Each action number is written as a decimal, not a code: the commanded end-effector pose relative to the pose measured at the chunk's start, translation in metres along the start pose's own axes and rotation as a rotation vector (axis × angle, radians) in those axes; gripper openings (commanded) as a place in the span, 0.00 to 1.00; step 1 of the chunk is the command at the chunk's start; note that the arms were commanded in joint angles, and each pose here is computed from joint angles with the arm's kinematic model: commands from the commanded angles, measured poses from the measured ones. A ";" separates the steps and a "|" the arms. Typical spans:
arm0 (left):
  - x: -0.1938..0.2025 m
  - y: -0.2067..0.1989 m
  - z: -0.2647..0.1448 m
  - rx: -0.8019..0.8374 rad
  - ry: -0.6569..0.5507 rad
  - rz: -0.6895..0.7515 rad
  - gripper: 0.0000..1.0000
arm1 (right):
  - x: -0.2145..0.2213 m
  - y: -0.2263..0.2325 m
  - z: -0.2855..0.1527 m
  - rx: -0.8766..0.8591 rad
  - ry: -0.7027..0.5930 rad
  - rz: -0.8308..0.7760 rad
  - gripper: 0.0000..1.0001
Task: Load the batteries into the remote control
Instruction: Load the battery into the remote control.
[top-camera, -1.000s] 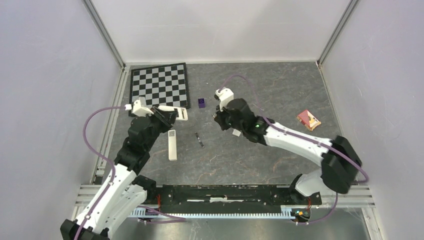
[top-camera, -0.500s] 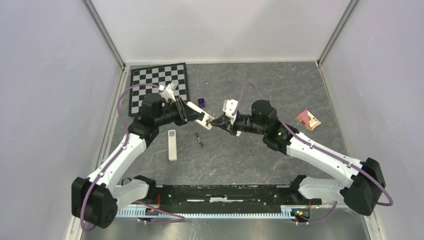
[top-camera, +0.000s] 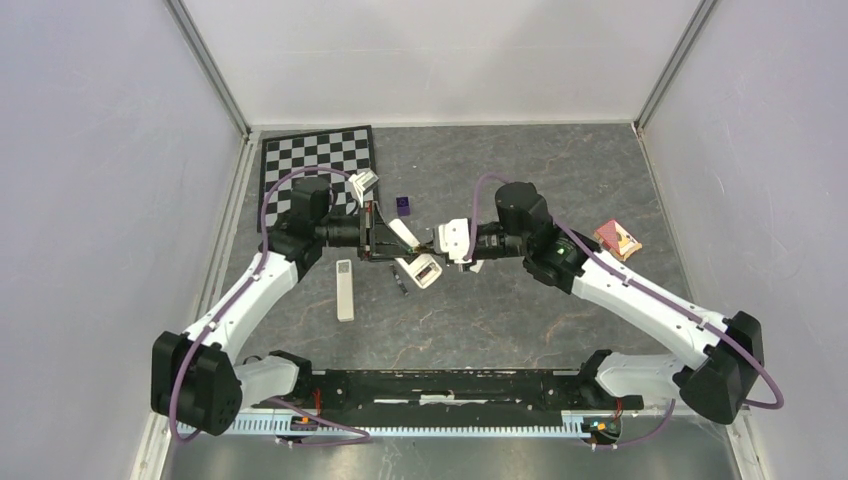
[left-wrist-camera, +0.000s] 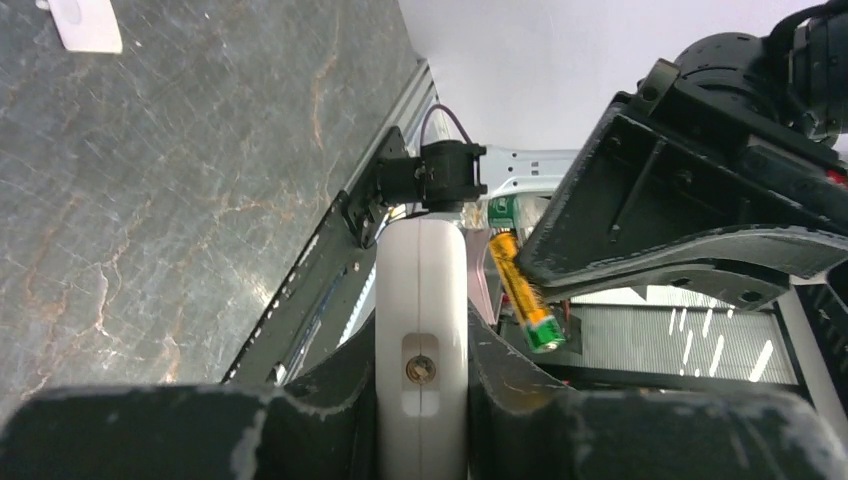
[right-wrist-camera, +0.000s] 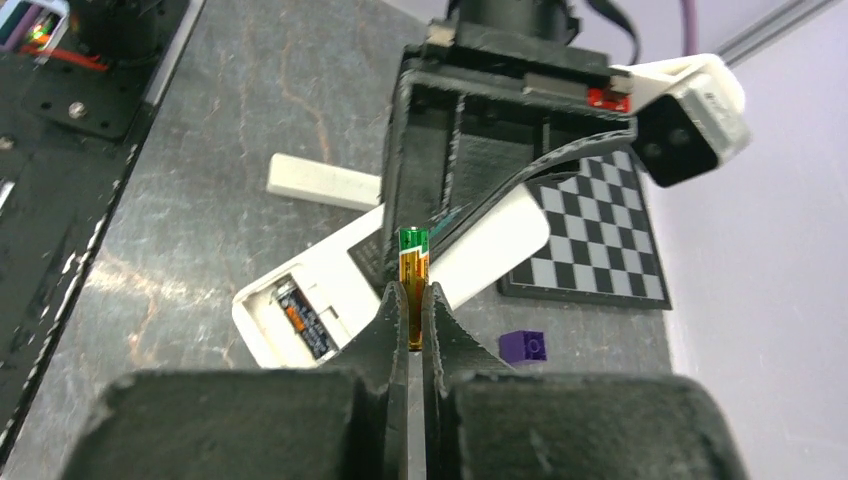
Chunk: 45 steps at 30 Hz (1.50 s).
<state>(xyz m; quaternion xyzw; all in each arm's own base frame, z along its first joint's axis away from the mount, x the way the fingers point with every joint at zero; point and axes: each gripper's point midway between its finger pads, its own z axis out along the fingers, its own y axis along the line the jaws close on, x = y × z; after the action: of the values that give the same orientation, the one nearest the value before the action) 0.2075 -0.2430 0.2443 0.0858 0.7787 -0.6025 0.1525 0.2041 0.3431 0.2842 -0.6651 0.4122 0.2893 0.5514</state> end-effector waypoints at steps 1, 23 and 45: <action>0.008 -0.018 -0.005 0.078 0.072 -0.022 0.02 | 0.004 0.020 -0.004 -0.143 0.032 -0.053 0.00; 0.007 -0.005 -0.001 0.053 0.078 -0.067 0.02 | 0.002 0.052 0.001 -0.322 -0.007 0.084 0.04; 0.008 -0.001 0.000 0.035 0.061 -0.067 0.02 | 0.003 0.038 -0.002 -0.267 0.037 0.061 0.34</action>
<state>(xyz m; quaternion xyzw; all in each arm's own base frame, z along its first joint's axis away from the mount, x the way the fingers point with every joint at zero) 0.2021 -0.2441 0.2324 0.0768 0.7817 -0.6103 0.1026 0.1652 0.3360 0.2357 -0.7257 0.4181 0.3602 0.4107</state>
